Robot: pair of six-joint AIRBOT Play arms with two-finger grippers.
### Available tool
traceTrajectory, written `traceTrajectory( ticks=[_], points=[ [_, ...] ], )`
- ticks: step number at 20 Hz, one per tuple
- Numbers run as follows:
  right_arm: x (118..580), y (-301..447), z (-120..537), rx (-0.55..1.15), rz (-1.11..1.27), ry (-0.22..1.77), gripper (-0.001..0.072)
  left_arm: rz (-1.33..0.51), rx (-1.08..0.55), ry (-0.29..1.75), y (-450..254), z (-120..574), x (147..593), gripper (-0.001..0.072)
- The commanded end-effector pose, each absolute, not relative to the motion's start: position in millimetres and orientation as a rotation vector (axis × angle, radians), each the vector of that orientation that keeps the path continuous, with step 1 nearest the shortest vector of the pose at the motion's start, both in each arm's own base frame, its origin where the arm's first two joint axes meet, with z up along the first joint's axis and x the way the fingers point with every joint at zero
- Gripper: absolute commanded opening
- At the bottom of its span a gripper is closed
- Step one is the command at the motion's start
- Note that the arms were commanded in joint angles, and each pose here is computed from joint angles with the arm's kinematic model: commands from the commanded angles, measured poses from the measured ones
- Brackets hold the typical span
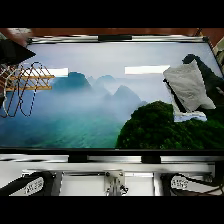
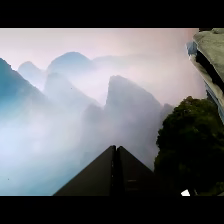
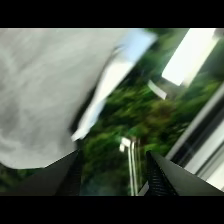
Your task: Fold the shirts.
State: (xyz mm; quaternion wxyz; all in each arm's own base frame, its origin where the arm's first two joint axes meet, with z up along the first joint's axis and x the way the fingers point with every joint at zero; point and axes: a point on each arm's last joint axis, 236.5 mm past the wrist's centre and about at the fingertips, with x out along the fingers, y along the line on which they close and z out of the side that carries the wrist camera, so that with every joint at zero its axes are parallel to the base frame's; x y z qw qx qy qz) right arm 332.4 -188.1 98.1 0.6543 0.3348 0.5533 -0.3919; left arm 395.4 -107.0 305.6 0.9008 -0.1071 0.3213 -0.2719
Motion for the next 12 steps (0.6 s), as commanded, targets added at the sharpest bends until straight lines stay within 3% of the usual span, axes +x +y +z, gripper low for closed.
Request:
traceTrajectory(
  ticks=[1, 3, 5, 7, 9, 10, 11, 12],
  points=[
    [317, -247, 192, 0.621, -0.959, 0.857, 0.051, -0.558, -0.223, 0.658, -106, 304, 401, 0.0039],
    [378, -243, 297, 0.55, -0.734, 0.385, 0.05, -0.561, -0.195, 0.648, -108, 297, 414, 0.0038],
    [433, -181, 369, 0.474, -0.415, 0.141, 0.05, -0.523, -0.115, 0.705, -113, 267, 430, 0.0037],
    [472, -87, 345, 0.368, -0.155, 0.267, 0.05, -0.426, 0.055, 0.864, -113, 209, 441, 0.0037],
    [483, 2, 256, 0.219, -0.005, 0.606, 0.0502, -0.349, 0.182, 1.035, -116, 160, 434, 0.0042],
    [473, 37, 202, 0.15, 0.04, 0.813, 0.0504, -0.338, 0.202, 1.095, -122, 144, 429, 0.0159],
    [459, 63, 156, 0.099, 0.084, 0.995, 0.0505, -0.343, 0.2, 1.142, -133, 131, 426, 0.0435],
    [443, 85, 120, 0.064, 0.134, 1.15, 0.0504, -0.347, 0.196, 1.18, -141, 120, 422, 0.0588]
  ],
)
